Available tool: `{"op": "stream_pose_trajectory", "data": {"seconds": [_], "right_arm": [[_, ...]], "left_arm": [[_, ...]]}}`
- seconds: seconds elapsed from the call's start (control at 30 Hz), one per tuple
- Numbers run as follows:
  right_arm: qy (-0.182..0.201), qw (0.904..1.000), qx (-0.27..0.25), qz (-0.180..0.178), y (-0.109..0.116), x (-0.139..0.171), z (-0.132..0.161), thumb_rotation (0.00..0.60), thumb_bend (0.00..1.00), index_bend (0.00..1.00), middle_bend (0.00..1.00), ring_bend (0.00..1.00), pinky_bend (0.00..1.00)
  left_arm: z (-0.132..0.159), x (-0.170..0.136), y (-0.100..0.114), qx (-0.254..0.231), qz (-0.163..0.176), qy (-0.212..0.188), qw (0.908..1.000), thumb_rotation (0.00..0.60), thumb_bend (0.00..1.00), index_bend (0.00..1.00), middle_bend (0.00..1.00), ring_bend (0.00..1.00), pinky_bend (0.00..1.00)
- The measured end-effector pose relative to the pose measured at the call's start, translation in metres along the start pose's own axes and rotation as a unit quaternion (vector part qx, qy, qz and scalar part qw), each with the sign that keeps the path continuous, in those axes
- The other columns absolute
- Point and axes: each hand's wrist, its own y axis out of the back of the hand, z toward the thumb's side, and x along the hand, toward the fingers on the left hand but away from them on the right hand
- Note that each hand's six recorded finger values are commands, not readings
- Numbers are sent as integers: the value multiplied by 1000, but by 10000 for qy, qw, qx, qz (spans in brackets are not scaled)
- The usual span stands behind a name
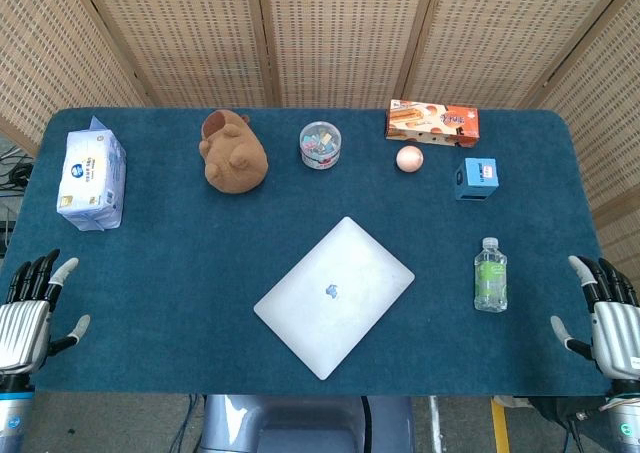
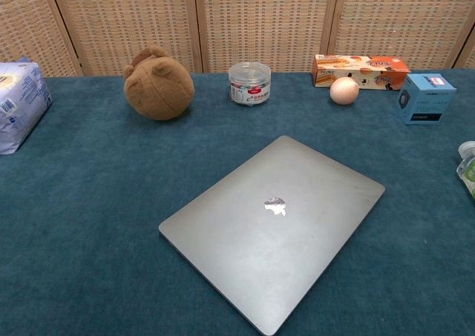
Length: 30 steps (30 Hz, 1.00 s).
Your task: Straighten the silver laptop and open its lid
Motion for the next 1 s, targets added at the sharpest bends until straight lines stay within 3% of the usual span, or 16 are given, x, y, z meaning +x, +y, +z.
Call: {"op": "stream_pose_trajectory", "data": {"seconds": [0.57,1.0], "right_arm": [[111,9999,14,-26,2,-4,3,600,375,103,131,0,86],[689,9975,-3,162,4,-32,30,600,740,103,131,0,86]], "left_arm": [[0,5,-3,27,-58,23,10000,600,309,112,0,0,0],[-2,12,1,64,-24,54,10000,600,309,112,0,0,0]]}}
